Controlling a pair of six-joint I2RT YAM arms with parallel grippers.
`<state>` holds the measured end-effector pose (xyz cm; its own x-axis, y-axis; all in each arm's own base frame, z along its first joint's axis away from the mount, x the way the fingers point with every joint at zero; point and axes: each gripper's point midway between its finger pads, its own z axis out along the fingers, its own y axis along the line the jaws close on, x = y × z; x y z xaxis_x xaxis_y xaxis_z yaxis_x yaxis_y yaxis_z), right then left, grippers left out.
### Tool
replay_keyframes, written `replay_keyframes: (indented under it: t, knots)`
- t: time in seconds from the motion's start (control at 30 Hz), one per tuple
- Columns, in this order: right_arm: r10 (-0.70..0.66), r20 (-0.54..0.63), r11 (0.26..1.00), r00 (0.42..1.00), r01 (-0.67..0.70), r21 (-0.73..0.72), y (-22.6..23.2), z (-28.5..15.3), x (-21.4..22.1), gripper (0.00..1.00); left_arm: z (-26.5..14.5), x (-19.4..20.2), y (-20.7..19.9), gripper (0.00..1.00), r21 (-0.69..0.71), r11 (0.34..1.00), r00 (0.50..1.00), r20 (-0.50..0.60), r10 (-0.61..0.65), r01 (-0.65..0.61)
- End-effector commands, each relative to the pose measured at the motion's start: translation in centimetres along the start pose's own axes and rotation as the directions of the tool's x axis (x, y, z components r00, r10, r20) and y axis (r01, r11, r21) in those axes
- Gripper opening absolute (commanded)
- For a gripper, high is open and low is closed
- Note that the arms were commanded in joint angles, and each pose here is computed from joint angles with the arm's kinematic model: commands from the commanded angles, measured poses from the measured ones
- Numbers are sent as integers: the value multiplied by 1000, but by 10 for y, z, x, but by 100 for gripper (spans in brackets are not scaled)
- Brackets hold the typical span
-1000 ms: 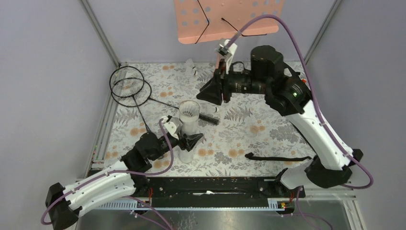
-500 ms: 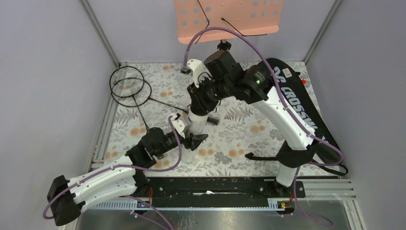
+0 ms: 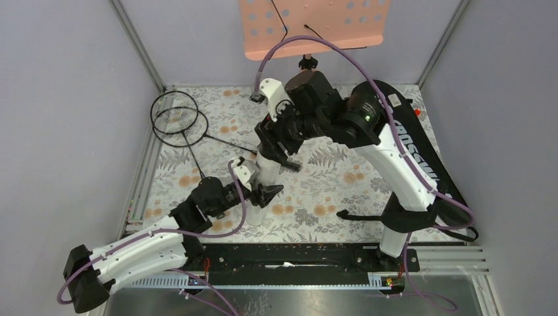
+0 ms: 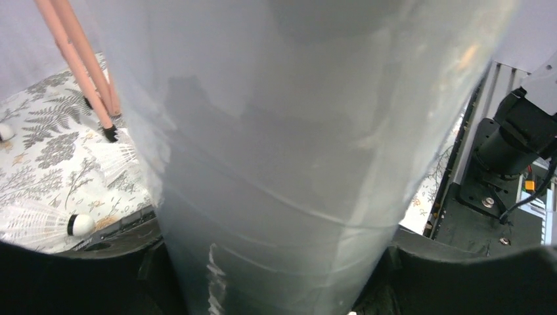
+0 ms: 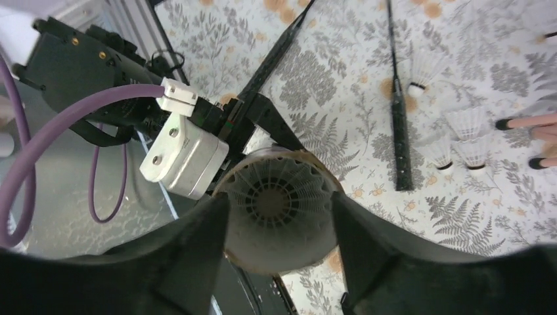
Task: Pack up the badminton gear
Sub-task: Place the shuttlecock at the shuttle tube.
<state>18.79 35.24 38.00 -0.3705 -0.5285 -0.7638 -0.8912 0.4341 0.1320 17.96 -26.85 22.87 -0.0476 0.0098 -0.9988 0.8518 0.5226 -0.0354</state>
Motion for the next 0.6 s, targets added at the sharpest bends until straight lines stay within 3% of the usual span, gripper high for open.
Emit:
replay_keyframes:
  t: [0.0,0.1,0.33,0.47,0.57]
  knots:
    - [-78,185,987,980,50,153,-18,-54,-32,77,-10,8,8,58,-65,997,999,-11,-51,50]
    - [-125,317,968,940,46,245,-28,-88,-46,99,-17,8,24,58,-170,982,996,3,-87,86]
    - [-59,498,842,865,-225,490,-94,-124,-34,100,-43,-2,71,54,-438,888,989,92,-115,144]
    - [75,517,750,853,-390,534,-140,-111,-4,100,-64,-12,99,52,-596,789,987,129,-94,153]
    - [168,464,676,870,-444,588,-178,-73,26,100,-75,-18,117,52,-688,715,991,128,-46,122]
